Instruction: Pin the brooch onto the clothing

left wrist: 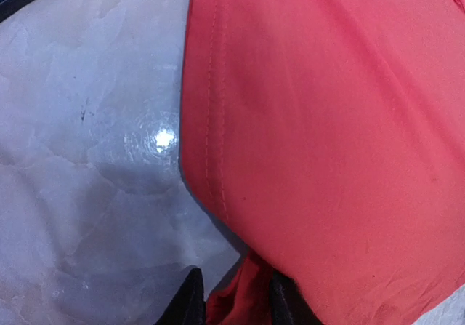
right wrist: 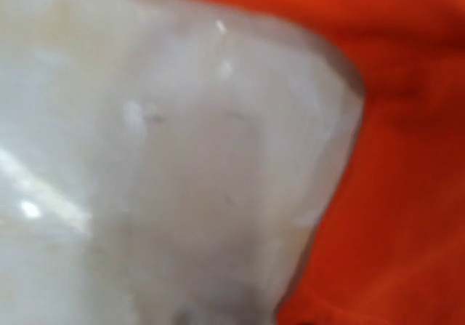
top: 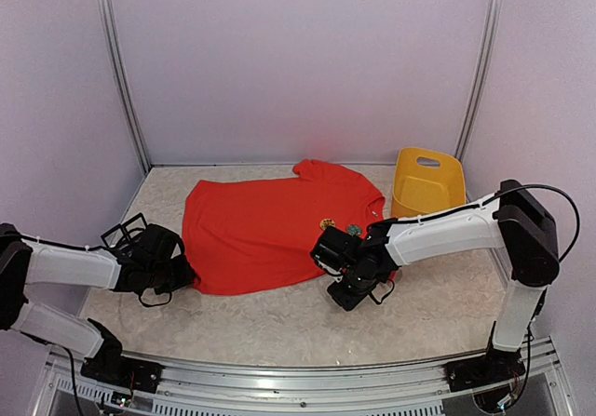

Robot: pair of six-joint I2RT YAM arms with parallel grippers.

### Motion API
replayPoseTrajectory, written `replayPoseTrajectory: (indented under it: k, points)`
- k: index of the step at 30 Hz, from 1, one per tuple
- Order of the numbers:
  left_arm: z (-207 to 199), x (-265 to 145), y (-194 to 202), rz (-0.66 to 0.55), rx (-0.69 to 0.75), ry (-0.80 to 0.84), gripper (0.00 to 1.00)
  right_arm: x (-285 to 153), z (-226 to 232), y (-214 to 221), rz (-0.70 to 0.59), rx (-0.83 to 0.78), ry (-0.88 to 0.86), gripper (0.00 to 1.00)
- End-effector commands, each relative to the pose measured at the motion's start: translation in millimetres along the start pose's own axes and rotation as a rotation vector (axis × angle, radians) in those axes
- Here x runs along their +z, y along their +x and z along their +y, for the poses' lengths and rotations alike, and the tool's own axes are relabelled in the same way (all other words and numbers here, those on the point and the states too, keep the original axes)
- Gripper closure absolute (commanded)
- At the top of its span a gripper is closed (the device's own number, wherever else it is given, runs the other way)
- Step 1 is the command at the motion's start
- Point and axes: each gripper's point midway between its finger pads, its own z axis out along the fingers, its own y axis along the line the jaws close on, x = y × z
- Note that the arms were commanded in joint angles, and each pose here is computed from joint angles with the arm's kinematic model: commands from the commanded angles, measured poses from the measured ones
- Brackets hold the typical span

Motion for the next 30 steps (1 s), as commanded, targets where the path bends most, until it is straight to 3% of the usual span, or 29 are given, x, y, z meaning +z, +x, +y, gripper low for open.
replayPoseTrajectory:
  k: [1,4,13,21,26,30]
  points:
    - [17.6,8.2,29.5,0.102,0.030,-0.057,0.80,4.3,-10.8,-4.0,-0.018,0.010,0.024,0.66]
    - [19.3,8.0,33.6,0.117,0.036,-0.060,1.00,8.9,-15.6,-0.6,-0.006,0.015,0.026,0.71]
    - [29.0,-27.8,33.2,0.075,-0.017,-0.101,1.00,0.9,-17.6,3.6,0.013,-0.028,0.011,0.99]
    - [34.3,-60.1,48.7,0.042,-0.144,-0.045,1.00,-41.5,-8.1,-31.9,-0.136,-0.039,-0.063,0.86]
    - [37.6,-60.9,55.5,0.060,-0.149,-0.050,1.00,-11.8,-12.4,-18.1,-0.051,-0.042,-0.023,0.73]
    - [35.4,-62.4,49.4,0.036,-0.138,-0.054,1.00,8.3,-14.8,1.0,0.016,-0.045,-0.001,0.71]
